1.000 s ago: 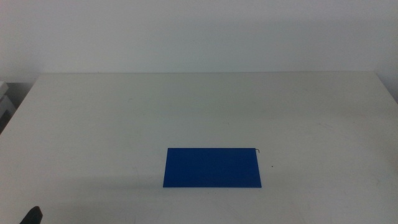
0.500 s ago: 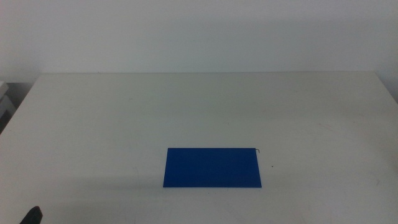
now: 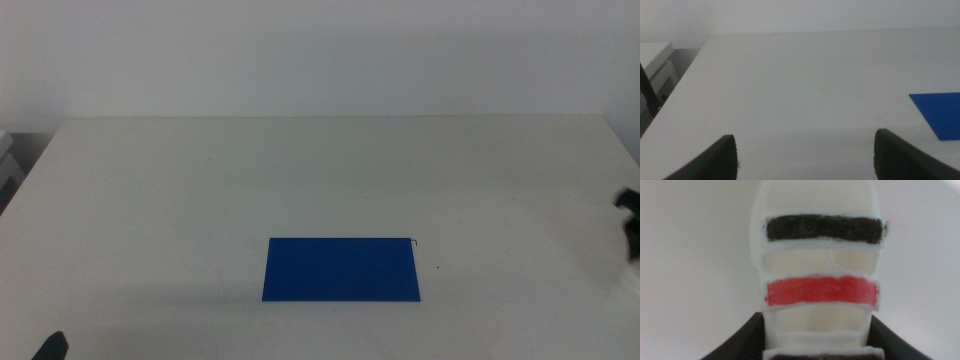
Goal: Use one arm to grab the shoe from the table and place it on the mat.
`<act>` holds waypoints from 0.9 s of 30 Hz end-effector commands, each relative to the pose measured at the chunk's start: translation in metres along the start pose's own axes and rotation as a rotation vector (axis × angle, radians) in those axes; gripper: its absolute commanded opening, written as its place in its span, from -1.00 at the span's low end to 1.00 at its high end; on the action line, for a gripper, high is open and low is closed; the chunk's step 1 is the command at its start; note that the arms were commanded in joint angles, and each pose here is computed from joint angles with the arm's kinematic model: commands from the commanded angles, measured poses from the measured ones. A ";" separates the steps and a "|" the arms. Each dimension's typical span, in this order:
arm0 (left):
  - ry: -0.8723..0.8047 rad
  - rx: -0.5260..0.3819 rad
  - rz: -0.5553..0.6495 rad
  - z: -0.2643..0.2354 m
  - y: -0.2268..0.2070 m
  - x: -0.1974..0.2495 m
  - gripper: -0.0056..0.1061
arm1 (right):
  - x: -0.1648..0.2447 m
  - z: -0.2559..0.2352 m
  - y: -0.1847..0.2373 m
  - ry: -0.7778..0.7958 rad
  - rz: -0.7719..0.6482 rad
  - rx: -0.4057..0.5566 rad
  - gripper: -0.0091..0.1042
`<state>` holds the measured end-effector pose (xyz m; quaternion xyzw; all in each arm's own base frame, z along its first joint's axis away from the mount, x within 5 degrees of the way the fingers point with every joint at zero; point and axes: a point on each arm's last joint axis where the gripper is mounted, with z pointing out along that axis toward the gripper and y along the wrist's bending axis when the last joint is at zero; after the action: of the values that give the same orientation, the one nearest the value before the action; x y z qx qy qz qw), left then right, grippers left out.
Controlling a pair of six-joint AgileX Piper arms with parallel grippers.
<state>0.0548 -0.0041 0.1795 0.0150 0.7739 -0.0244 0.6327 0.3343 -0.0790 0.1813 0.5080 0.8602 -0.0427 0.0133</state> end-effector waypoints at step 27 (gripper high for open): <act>-0.086 0.000 -0.012 -0.001 0.000 -0.006 0.78 | 0.272 -0.090 0.169 0.022 -0.284 -0.250 -0.91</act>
<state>0.0548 -0.0041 0.1795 0.0150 0.7739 -0.0244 0.6327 0.3566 0.2441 0.2118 0.3816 0.9224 0.0463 0.0372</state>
